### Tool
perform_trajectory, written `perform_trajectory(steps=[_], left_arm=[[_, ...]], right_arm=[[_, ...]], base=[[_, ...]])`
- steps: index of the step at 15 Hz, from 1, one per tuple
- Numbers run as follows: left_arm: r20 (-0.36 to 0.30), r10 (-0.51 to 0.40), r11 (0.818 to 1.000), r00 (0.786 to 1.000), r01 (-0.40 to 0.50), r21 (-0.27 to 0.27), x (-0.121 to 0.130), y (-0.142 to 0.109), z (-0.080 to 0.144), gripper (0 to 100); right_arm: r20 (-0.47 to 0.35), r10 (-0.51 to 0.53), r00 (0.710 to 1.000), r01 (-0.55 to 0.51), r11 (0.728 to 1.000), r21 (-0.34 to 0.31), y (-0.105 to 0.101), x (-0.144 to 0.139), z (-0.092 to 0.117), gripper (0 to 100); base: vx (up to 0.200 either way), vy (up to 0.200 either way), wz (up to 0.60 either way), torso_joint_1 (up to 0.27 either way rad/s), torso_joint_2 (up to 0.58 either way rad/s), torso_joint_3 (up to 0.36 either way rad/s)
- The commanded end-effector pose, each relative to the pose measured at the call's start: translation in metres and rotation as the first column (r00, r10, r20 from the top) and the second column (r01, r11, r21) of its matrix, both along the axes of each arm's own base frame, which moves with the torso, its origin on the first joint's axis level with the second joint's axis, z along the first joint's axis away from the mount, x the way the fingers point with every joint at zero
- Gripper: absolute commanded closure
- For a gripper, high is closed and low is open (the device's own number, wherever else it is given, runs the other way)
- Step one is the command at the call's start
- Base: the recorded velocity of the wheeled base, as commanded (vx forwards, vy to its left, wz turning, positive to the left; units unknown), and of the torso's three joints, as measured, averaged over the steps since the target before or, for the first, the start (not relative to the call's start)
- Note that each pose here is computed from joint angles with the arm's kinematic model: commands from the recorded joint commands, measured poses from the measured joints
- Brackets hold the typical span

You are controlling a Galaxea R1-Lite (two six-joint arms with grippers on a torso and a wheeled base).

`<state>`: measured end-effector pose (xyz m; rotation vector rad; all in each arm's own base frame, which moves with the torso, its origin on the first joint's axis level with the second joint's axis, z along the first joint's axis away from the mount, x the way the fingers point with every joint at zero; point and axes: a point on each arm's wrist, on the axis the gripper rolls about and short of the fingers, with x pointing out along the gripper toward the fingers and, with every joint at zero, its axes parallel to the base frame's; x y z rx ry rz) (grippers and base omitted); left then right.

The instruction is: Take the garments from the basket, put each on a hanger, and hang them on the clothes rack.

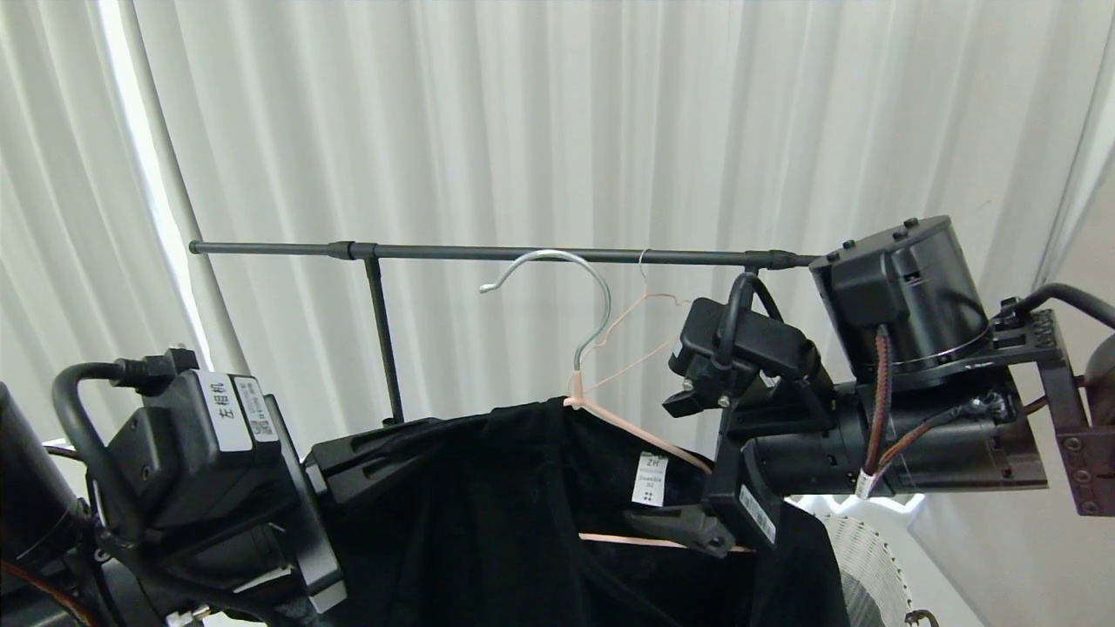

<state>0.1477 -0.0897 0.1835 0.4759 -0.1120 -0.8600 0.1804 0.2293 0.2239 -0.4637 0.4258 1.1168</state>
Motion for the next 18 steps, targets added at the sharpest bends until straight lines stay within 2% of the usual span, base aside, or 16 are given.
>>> perform_trajectory(steps=[1,3,4,13,14,16,18], left_arm=[[0.002,-0.001,1.000,1.000,0.001,-0.001,0.000,0.000,0.001,100],[0.002,-0.003,1.000,1.000,0.003,-0.001,0.000,0.000,0.001,100],[0.003,-0.003,1.000,1.000,0.003,-0.002,0.000,0.000,0.001,100],[0.006,-0.003,1.000,1.000,0.003,-0.001,0.000,0.000,0.001,100],[0.003,-0.002,1.000,1.000,0.002,0.000,0.000,0.000,0.001,0],[-0.002,-0.001,1.000,1.000,0.001,-0.002,0.000,0.000,0.000,0],[0.004,0.006,1.000,1.000,-0.006,-0.018,-0.004,0.003,0.002,0]], right_arm=[[-0.008,-0.001,1.000,0.001,1.000,-0.005,0.001,0.000,-0.002,0],[-0.011,-0.003,1.000,0.002,1.000,-0.011,0.000,0.000,-0.003,0],[-0.015,-0.001,1.000,0.001,1.000,-0.015,0.000,-0.001,-0.003,100],[-0.017,0.019,1.000,-0.019,1.000,-0.022,0.002,-0.006,-0.002,100],[-0.003,0.018,1.000,-0.018,1.000,-0.012,0.001,-0.007,0.001,100],[0.017,0.015,1.000,-0.015,1.000,0.001,-0.001,-0.006,0.004,100],[0.094,0.001,0.996,0.001,1.000,-0.014,-0.016,0.002,0.010,100]], base=[[0.000,0.000,0.00,0.000,0.00,0.000],[0.000,0.000,0.00,0.000,0.00,0.000],[0.000,0.000,0.00,0.000,0.00,0.000],[0.000,0.000,0.00,0.000,0.00,0.000],[0.000,0.000,0.00,0.000,0.00,0.000],[0.000,0.000,0.00,0.000,0.00,0.000],[0.000,0.000,0.00,0.000,0.00,0.000]])
